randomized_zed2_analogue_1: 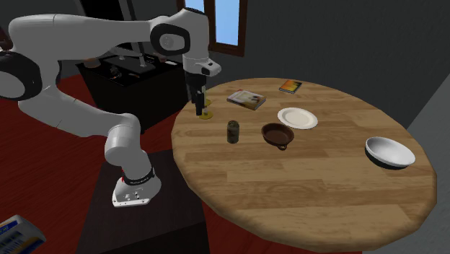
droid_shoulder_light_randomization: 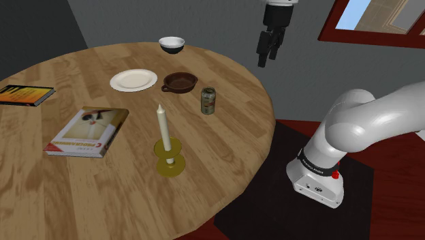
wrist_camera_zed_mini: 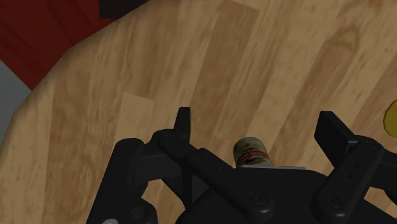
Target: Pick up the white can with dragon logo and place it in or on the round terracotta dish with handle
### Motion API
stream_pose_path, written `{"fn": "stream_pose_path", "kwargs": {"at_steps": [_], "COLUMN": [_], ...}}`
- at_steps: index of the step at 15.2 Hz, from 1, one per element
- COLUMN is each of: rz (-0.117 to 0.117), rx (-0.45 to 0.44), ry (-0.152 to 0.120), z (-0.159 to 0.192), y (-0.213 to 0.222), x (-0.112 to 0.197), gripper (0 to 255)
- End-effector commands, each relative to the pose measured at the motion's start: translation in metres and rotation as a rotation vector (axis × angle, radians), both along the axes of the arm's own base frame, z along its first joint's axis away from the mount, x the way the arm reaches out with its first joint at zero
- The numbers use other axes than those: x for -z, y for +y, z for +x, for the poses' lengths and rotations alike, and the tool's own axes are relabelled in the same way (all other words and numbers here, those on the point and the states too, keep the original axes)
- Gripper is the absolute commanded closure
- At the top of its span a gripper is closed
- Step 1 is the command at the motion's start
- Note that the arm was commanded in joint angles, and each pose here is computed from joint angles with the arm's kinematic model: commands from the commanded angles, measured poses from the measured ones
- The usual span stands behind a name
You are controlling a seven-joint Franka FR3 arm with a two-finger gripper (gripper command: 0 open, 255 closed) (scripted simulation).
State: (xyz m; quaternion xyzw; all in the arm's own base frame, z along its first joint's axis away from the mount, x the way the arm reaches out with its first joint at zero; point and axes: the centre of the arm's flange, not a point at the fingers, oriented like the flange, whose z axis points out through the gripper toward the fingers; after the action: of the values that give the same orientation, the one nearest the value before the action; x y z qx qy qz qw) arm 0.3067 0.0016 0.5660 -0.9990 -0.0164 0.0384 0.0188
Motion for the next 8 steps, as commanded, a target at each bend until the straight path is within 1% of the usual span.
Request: {"fn": "stream_pose_path", "kwargs": {"at_steps": [1,8], "rz": [0.000,-0.010], "rx": [0.000,-0.037], "ry": [0.000,-0.030], "z": [0.000,0.063], "y": [0.000,0.025], "x": [0.000,0.059], "gripper": [0,0]}}
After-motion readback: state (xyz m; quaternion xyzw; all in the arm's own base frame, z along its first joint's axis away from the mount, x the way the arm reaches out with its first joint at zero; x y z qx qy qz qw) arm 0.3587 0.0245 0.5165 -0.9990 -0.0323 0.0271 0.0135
